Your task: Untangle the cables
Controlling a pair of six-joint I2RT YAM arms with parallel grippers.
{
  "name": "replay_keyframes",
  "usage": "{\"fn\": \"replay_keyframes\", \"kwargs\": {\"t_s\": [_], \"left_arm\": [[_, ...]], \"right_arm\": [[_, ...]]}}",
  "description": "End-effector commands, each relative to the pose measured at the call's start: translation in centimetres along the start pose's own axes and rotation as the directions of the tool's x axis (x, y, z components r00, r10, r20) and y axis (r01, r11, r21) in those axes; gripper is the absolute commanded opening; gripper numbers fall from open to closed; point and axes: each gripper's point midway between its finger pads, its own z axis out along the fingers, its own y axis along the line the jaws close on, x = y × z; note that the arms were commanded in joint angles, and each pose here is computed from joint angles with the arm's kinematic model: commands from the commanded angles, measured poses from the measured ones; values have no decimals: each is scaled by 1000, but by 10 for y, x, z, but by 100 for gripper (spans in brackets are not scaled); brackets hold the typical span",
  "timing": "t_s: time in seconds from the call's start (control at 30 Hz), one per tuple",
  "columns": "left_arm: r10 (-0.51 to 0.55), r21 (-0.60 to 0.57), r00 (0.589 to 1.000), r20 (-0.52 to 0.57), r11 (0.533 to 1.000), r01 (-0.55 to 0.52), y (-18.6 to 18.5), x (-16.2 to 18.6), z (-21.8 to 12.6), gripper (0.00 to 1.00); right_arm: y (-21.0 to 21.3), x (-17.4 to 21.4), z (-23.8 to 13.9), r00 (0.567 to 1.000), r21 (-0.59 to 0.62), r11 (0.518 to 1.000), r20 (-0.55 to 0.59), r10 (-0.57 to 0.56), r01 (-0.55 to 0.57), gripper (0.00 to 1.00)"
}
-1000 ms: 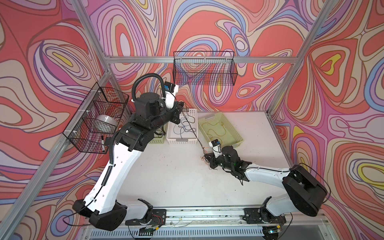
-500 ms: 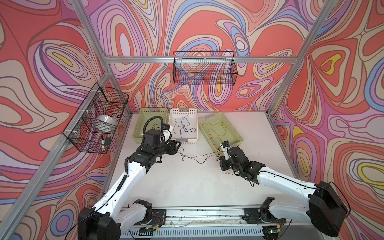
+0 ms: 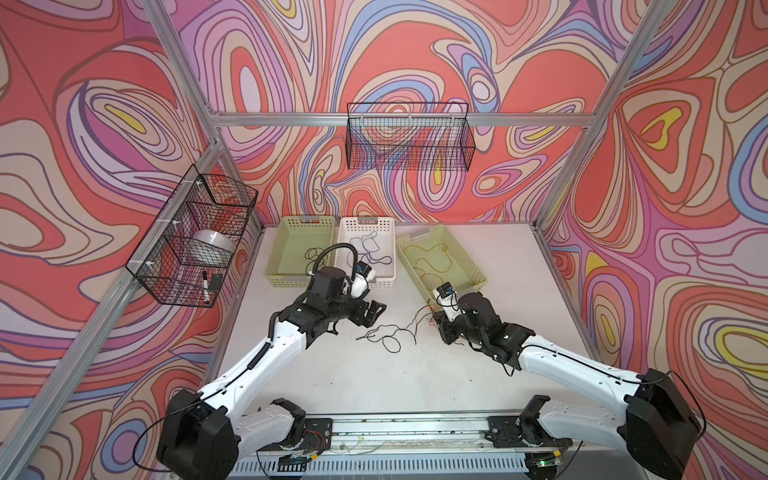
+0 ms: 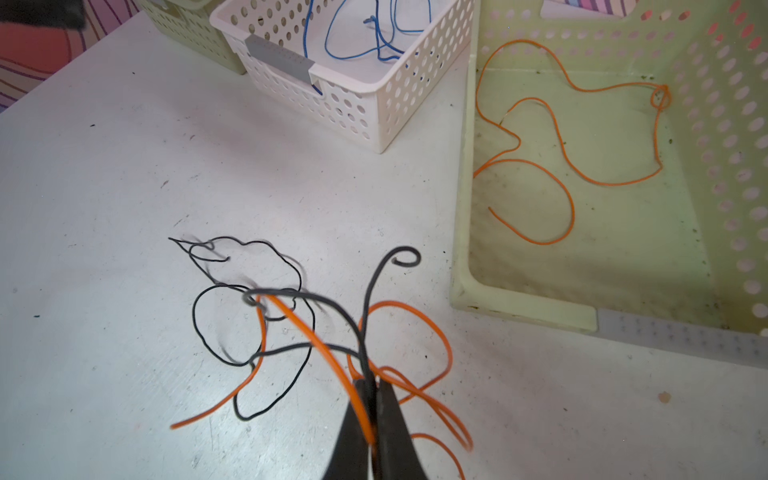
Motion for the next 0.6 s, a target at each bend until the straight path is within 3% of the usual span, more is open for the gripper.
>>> {"fn": "replay_keyframes", "kwargs": {"t_s": [0.0,0.07,0.17,0.33,0.47,0.57], "left_arm": [[134,92,991,30,986,-136,-33,-18,21,73],[165,119,986,35,979,-168,-50,-23,33,65],[186,159,980,68,968,-195,-67,-31,47,62],[158,202,985,75,964,-170,-77,-40,67,54],[147,231,988,53,961,-155,-80,-40,80,37],[148,235,988,36,960,-152,-81,-39,83,12]], "right_arm": [[6,-14,2,999,-35,999,46,-22,24,0],[7,-12,6,1000,-39,999,26,-18,19,1],[8,-13,8,1000,-43,999,25,-8,9,2],[12,-18,7,998,-66,998,54,-14,18,4],[16,-24,2,996,-88,996,90,-15,23,10],[11,-21,1,995,-63,998,97,-3,10,22]]}}
